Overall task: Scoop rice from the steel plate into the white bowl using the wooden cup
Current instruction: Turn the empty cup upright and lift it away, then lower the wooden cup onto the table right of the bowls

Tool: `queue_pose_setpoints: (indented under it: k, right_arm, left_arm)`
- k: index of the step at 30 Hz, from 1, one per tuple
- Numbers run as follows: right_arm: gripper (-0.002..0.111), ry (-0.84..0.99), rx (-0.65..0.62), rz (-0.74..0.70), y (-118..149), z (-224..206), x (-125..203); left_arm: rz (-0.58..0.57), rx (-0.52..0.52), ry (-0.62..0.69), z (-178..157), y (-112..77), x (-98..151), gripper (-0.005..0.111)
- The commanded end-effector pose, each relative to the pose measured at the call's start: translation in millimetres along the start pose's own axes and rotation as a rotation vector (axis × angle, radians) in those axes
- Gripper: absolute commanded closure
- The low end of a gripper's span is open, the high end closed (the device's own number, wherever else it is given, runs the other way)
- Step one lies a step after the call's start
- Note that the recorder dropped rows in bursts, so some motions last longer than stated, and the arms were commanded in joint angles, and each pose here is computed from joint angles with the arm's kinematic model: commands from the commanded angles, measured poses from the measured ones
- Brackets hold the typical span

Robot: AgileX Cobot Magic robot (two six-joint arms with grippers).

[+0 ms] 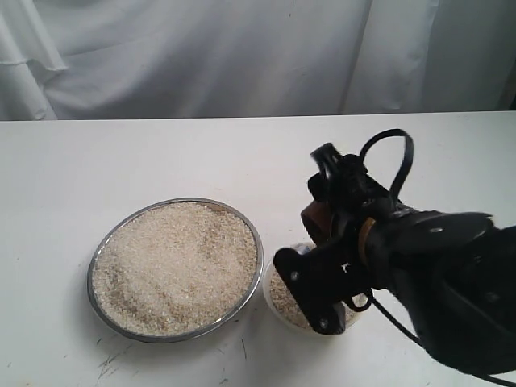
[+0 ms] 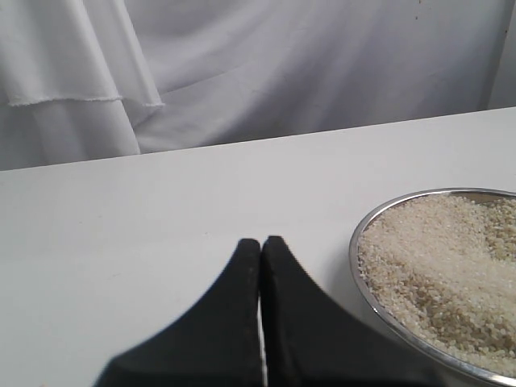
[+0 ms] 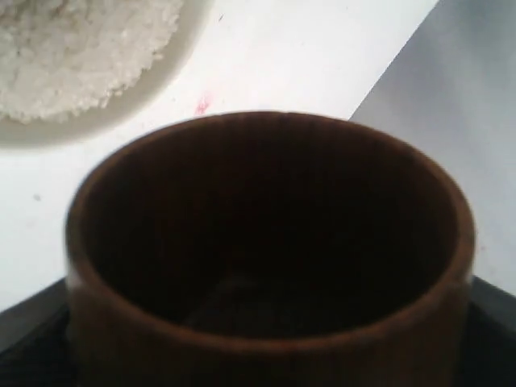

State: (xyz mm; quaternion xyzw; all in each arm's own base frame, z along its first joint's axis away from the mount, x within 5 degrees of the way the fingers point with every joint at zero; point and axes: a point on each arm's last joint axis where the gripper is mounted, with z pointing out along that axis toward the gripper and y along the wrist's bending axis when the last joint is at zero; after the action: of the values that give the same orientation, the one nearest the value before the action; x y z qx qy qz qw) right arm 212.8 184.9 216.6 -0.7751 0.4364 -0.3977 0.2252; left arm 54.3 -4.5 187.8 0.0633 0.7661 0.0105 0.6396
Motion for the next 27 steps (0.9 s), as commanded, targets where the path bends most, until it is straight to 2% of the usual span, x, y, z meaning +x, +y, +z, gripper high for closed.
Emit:
queue_pose_setpoints:
  k: [1, 6, 10, 11, 14, 16, 17, 21, 24, 27]
  right_arm:
    - [0.108, -0.08, -0.032, 0.407, -4.7, -11.0, 14.0]
    - [0.108, -0.19, -0.085, 0.811, -8.1, -19.4, 32.5]
    - [0.108, -0.299, -0.087, 1.06, -12.8, -22.7, 48.7]
    - [0.108, -0.376, -0.062, 1.186, -13.2, -23.3, 58.4]
    - [0.108, -0.456, -0.004, 1.363, -11.8, -22.8, 75.3]
    - [0.108, -0.535, 0.09, 1.47, -5.4, -19.7, 88.3]
    - [0.108, -0.582, 0.186, 1.555, 0.3, -16.4, 97.2]
    - [0.108, -0.601, 0.43, 1.657, 19.0, 2.5, 120.0]
    - [0.108, -0.589, 0.503, 1.748, 26.2, 23.9, 136.4]
    - [0.108, -0.541, 0.475, 1.829, 29.9, 57.9, 146.7]
  left_arm:
    - [-0.002, 0.005, -0.006, 0.3, -0.1, -1.5, 0.107]
    - [-0.002, 0.005, -0.006, 0.3, -0.1, -1.5, 0.107]
    - [-0.004, 0.005, -0.006, 0.3, -0.1, -1.5, 0.107]
    - [-0.004, 0.005, -0.006, 0.3, -0.1, -1.5, 0.107]
    - [-0.004, 0.005, -0.006, 0.3, -0.1, -1.5, 0.107]
    - [-0.004, 0.005, -0.006, 0.3, -0.1, -1.5, 0.107]
    - [-0.001, 0.005, -0.006, 0.3, -0.1, -1.5, 0.107]
    - [-0.001, 0.005, -0.006, 0.3, -0.1, -1.5, 0.107]
    - [-0.001, 0.005, -0.006, 0.3, -0.1, -1.5, 0.107]
    - [-0.004, 0.005, -0.006, 0.3, -0.1, -1.5, 0.107]
